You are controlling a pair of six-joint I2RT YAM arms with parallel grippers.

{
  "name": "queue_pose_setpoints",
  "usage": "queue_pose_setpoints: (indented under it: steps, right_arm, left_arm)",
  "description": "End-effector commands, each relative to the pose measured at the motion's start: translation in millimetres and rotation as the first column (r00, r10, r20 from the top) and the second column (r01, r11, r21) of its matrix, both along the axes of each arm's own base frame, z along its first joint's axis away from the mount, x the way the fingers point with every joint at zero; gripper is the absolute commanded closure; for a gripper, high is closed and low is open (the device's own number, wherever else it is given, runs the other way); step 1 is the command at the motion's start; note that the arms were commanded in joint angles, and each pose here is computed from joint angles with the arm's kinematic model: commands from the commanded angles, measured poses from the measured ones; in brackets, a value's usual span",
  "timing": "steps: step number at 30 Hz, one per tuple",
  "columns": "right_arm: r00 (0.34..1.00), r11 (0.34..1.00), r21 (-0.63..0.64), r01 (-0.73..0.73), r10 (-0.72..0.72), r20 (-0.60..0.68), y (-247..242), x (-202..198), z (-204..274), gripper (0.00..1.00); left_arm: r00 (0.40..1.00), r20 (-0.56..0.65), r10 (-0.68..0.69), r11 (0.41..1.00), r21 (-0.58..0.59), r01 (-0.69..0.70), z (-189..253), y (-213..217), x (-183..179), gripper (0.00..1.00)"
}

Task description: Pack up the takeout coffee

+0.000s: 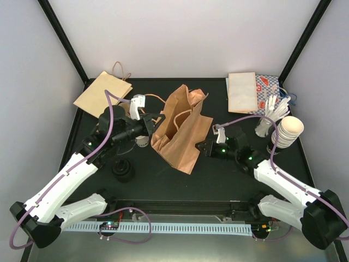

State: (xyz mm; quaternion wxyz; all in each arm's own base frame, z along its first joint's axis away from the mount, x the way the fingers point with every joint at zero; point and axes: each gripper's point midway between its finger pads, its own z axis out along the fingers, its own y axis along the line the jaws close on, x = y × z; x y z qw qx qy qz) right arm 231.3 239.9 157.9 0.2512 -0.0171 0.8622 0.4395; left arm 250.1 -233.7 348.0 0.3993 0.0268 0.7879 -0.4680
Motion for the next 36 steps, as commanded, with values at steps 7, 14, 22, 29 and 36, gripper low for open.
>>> queue_pose_setpoints:
  steps: [7,14,22,29,36]
  right_arm:
    - [0.998,0.995,-0.078,0.059,-0.057,0.02,-19.2,-4.2,-9.8,0.66]
    - [0.999,0.997,-0.065,0.037,-0.037,0.005,-14.7,-6.1,-17.2,0.66]
    - [1.0,0.999,-0.032,0.009,-0.01,-0.022,-5.1,-5.0,-21.6,0.67]
    - [1.0,1.0,0.006,0.0,0.0,-0.028,2.0,-2.4,-18.9,0.68]
    - [1.0,0.999,0.045,0.0,0.0,-0.012,6.5,1.0,-9.0,0.69]
  left_arm:
    - [0.998,0.053,0.022,0.999,-0.035,-0.02,15.7,6.6,0.6,0.98]
    - [0.998,0.055,0.02,0.999,-0.038,-0.018,17.1,6.7,-0.1,0.99]
    - [0.998,0.055,0.018,0.999,-0.042,-0.016,18.0,6.9,-0.4,0.98]
    - [0.998,0.053,0.018,0.999,-0.044,-0.016,17.7,7.3,-0.6,0.99]
    - [0.998,0.053,0.015,0.999,-0.046,-0.013,17.8,6.5,-0.6,0.99]
